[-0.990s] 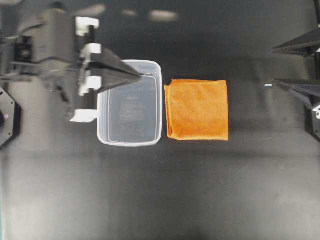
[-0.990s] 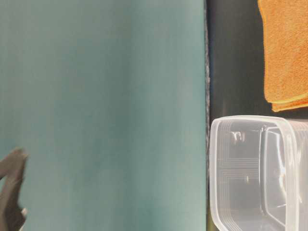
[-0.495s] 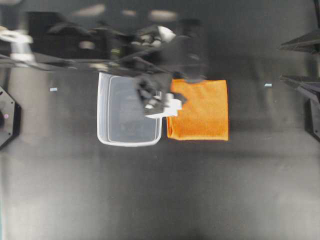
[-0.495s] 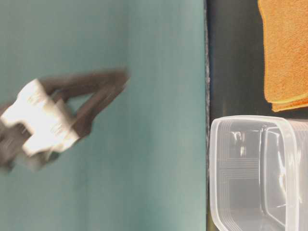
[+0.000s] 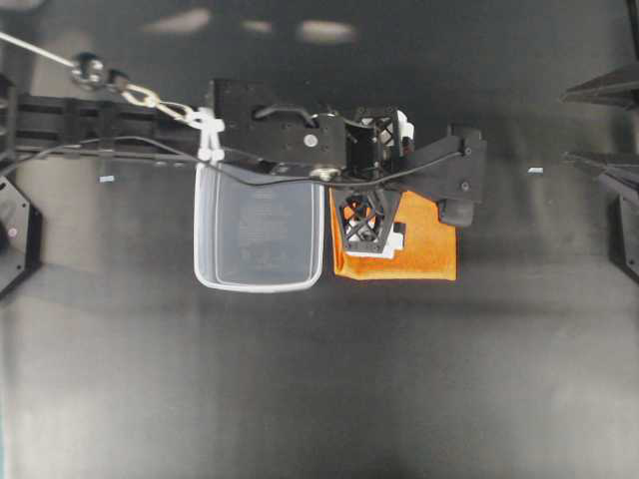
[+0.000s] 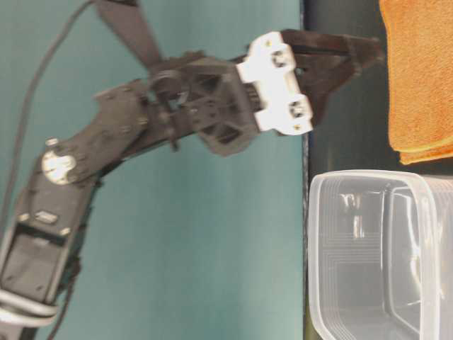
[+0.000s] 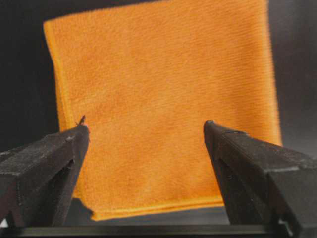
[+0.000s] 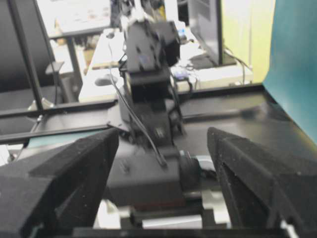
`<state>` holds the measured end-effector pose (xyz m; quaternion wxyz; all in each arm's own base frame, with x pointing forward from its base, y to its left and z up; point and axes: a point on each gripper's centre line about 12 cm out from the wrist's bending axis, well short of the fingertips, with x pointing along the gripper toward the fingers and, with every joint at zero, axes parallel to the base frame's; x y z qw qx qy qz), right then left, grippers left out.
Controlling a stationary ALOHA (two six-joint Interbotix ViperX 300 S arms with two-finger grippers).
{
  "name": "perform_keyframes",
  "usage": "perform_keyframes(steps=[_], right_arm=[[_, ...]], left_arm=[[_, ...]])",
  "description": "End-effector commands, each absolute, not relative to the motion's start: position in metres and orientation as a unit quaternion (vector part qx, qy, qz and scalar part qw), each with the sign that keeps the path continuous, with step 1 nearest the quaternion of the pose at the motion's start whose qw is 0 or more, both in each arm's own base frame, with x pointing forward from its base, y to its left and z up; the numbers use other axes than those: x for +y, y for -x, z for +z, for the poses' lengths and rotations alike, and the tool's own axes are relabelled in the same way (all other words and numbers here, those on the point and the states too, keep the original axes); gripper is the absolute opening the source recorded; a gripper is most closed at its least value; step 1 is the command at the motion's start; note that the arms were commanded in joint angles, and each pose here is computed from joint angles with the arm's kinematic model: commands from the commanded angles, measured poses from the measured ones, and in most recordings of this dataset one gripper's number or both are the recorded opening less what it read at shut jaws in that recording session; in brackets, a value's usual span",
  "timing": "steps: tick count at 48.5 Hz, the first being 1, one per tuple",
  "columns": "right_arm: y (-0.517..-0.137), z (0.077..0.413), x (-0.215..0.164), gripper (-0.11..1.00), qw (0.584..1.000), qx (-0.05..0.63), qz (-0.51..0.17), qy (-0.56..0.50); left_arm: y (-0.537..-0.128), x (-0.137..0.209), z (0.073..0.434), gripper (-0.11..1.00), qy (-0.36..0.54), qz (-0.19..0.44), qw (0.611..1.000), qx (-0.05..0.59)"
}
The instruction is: Place the orange towel into the container with the left arm.
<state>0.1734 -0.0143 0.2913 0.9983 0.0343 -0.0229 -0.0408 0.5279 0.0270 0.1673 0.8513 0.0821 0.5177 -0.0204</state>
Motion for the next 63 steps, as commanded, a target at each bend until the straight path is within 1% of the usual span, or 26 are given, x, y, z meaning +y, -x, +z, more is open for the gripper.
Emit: perform_keyframes(steps=[1,10,23,34,39,42,44,47,51,55,56,57,63], right_arm=[[-0.175,0.294,-0.015,0.71,0.998,-0.026,-0.042,-0.035],[-0.174,0.295,-0.015,0.71,0.998,-0.028,-0.042,-0.035],[-0.174,0.295,-0.015,0.71,0.998,-0.032,-0.042,-0.035],[-0.174,0.295,-0.015,0.71,0.998,-0.037,-0.042,-0.034],[-0.174,0.294,-0.015,0.71,0.998,-0.036,-0.042,-0.034],[-0.173,0.294,-0.015,0.71,0.998,-0.036,-0.042,-0.034],[-0.173,0.294,-0.015,0.71,0.998,-0.035,-0.042,-0.034],[-0.173,0.294,-0.015,0.71,0.998,-0.036,-0.042,-0.034],[-0.173,0.294,-0.015,0.71,0.998,-0.036,-0.042,-0.034],[-0.173,0.295,-0.015,0.71,0.998,-0.037,-0.042,-0.034],[-0.173,0.294,-0.015,0.71,0.998,-0.038,-0.042,-0.034],[-0.173,0.295,-0.015,0.71,0.998,-0.037,-0.042,-0.034],[-0.172,0.296,-0.015,0.71,0.998,-0.041,-0.042,-0.034]], left_arm=[[-0.533,0.026,0.166,0.9,-0.082,-0.019,0.856,0.511],[-0.537,0.02,0.136,0.9,-0.08,-0.023,0.849,0.521],[-0.539,0.008,0.101,0.9,-0.075,-0.029,0.835,0.544],[-0.539,0.01,0.097,0.9,-0.047,-0.01,0.837,0.545],[-0.539,0.01,0.098,0.87,-0.039,-0.005,0.838,0.544],[-0.539,0.008,0.099,0.81,-0.039,-0.006,0.839,0.543],[-0.539,0.005,0.1,0.73,-0.043,-0.009,0.839,0.543],[-0.539,0.002,0.101,0.58,-0.046,-0.013,0.84,0.541],[-0.539,-0.001,0.107,0.34,-0.048,-0.015,0.842,0.536],[-0.539,-0.002,0.114,0.12,-0.048,-0.016,0.845,0.533],[-0.539,-0.003,0.117,0.08,-0.049,-0.016,0.846,0.53],[-0.539,-0.002,0.121,0.06,-0.048,-0.015,0.848,0.527],[-0.54,-0.002,0.16,0.06,-0.049,-0.014,0.867,0.495]])
